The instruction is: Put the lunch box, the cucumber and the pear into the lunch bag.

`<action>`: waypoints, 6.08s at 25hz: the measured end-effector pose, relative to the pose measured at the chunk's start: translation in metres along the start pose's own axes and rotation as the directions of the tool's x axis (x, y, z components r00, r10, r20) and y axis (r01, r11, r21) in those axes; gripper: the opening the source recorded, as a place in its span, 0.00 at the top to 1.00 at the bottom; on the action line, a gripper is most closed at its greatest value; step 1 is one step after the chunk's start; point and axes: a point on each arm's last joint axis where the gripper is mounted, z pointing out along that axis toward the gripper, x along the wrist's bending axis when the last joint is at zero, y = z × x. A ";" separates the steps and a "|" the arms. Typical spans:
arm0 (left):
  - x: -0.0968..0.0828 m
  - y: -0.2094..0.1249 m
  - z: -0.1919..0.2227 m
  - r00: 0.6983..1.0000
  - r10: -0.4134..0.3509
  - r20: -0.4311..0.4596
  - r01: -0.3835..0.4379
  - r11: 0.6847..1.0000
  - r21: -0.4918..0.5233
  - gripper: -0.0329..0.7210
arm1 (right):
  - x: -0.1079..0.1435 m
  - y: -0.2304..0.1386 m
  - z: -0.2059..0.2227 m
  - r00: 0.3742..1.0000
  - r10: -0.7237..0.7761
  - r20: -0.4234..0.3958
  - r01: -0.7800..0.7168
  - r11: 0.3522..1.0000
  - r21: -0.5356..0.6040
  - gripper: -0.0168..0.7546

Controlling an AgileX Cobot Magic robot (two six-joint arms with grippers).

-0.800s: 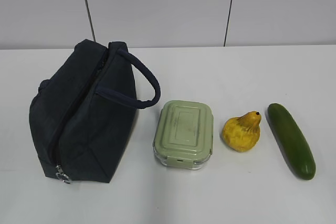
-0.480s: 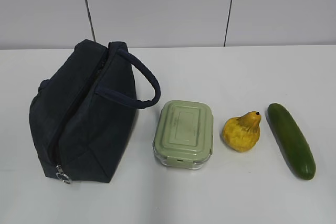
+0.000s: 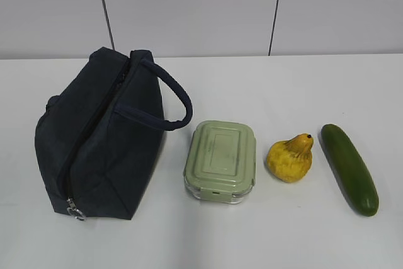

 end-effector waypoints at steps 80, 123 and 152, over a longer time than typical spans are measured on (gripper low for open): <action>-0.023 0.105 0.254 0.890 -0.140 0.434 -0.144 0.817 0.558 0.98 | 0.019 0.110 0.356 0.998 -0.010 -0.055 0.048 0.675 0.736 0.29; -0.023 0.106 0.255 0.893 -0.136 0.430 -0.138 0.825 0.548 0.98 | 0.128 0.255 0.280 0.710 0.211 -0.672 0.033 0.943 0.331 0.43; -0.023 0.108 0.256 0.893 -0.147 0.425 -0.118 0.834 0.538 0.98 | 0.265 0.202 0.364 0.609 0.086 -0.789 0.201 0.945 0.258 0.42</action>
